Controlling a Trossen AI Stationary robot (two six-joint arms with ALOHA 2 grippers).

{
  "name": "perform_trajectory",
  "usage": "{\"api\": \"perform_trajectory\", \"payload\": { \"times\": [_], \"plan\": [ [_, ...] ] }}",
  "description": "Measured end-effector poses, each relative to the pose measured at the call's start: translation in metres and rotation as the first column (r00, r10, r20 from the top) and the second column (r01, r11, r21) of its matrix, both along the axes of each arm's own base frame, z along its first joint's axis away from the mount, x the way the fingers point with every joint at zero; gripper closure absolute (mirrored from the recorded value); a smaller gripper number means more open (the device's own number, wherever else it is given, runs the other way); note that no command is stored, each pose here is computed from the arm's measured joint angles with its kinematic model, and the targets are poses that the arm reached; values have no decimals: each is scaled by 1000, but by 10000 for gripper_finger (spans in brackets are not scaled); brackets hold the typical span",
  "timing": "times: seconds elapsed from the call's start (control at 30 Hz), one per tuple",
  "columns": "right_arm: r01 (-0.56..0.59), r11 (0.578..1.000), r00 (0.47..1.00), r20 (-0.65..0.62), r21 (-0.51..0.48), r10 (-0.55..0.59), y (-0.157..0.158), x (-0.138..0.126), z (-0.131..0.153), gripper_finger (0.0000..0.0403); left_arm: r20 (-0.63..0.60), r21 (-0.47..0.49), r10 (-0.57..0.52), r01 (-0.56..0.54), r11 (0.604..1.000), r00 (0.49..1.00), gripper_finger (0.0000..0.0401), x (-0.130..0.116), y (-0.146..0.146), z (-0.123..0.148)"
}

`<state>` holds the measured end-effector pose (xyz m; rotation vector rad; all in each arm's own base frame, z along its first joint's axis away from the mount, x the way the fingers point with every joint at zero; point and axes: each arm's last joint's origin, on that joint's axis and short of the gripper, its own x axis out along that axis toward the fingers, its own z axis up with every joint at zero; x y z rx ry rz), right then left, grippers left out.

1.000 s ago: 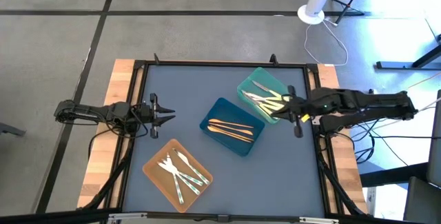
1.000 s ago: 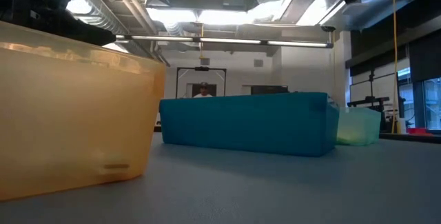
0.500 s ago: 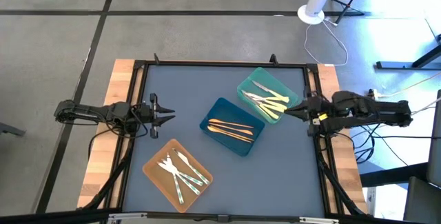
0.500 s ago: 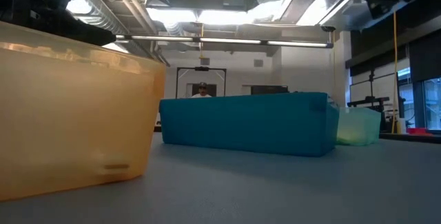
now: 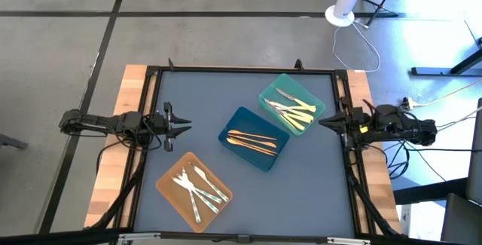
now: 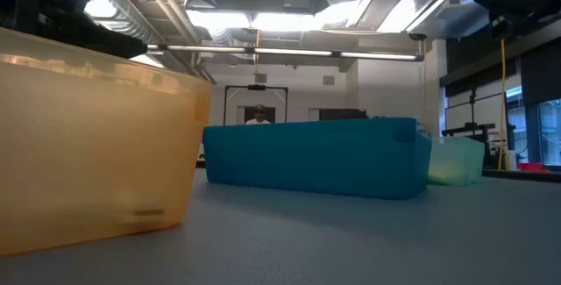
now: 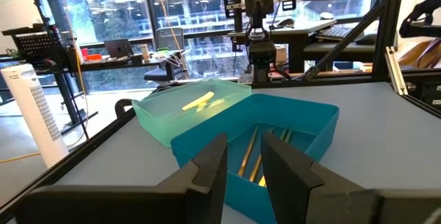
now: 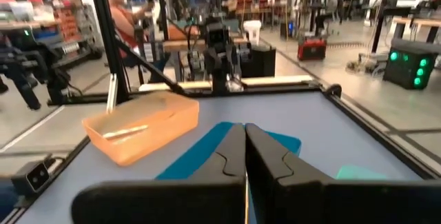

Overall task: Sort silverware by color (type)
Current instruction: Return to Home Position

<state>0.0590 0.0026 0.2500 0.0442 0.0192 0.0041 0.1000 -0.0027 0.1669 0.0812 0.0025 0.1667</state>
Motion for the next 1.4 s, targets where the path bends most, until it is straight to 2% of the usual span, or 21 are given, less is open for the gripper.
{"api": "perform_trajectory", "payload": {
  "times": [0.3,0.4,0.77,0.93,1.17,1.4],
  "plan": [
    [-2,1000,999,-39,-4,2,1,5,-14,403,3,0,0,0,1000,1000,317,0,0,0],
    [-10,1000,1000,-1,-1,10,1,11,-20,403,0,0,0,0,1000,1000,317,0,0,0],
    [-10,1000,998,68,-17,11,4,38,-80,403,0,0,0,0,1000,1000,317,0,0,0],
    [-11,999,998,58,-30,13,4,38,-81,403,0,0,0,0,1000,1000,317,0,0,0],
    [-23,988,998,52,-152,31,4,38,-81,403,0,0,0,0,1000,1000,317,0,0,0],
    [-25,984,999,38,-178,32,4,39,-82,403,0,0,0,0,1000,1000,317,0,0,0]
  ]
}}
